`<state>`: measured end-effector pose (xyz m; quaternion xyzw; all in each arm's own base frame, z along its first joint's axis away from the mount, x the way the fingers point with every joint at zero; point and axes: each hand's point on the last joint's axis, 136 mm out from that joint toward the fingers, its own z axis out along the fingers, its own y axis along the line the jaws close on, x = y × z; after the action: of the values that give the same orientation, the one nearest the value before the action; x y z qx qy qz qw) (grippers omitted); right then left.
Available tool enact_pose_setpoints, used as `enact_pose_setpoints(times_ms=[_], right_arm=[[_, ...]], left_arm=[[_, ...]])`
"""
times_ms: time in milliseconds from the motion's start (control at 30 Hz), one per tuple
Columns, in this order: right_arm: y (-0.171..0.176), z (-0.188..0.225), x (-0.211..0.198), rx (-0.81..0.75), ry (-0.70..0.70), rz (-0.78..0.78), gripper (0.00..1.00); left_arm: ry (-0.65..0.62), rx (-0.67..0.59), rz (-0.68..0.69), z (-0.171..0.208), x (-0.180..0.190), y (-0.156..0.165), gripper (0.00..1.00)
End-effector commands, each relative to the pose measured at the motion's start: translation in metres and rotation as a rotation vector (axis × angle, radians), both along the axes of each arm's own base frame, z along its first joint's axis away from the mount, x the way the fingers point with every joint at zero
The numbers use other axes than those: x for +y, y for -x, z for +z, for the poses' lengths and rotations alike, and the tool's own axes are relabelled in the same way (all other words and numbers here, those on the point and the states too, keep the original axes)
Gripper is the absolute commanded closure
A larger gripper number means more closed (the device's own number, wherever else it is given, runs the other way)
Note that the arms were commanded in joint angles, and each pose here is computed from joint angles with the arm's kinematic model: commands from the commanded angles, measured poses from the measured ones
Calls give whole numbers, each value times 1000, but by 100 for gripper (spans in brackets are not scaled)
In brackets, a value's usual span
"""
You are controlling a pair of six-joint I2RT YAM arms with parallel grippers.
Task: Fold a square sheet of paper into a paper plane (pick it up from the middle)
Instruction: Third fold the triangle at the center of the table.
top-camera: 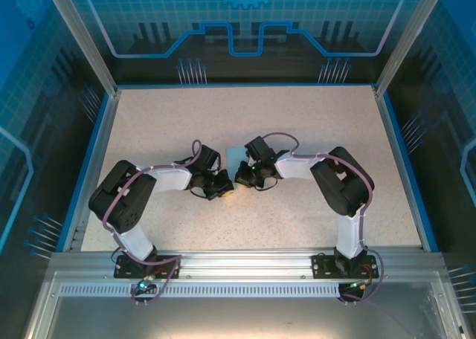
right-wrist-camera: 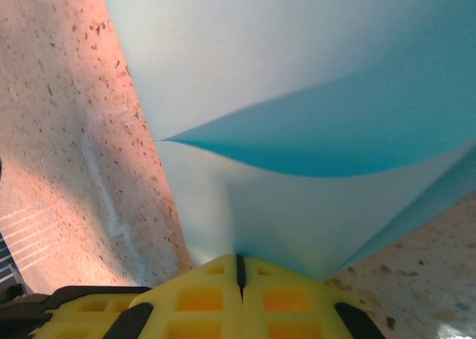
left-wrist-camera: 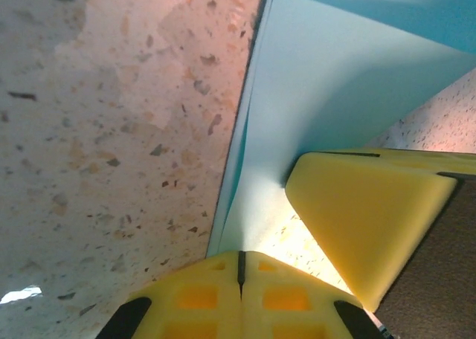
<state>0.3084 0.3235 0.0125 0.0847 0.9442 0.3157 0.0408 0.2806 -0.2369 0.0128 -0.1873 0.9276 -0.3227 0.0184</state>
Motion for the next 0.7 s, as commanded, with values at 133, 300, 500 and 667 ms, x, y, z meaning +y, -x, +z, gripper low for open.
enact_pose_setpoints(times_ms=[133,300,500,667], right_arm=[[-19,-7,-7,-148,-11,119,96],[-32,-8,-17,-180,-40,123,96],[-52,-10,-42,-194,0,85,96],[-71,-10,-65,-212,27,55,96]], left_arm=[[-172,120,4,-39,29,26,99],[-193,132,-1,-42,33,29,100],[-200,136,-6,-43,34,32,100],[-198,133,-7,-41,33,30,100]])
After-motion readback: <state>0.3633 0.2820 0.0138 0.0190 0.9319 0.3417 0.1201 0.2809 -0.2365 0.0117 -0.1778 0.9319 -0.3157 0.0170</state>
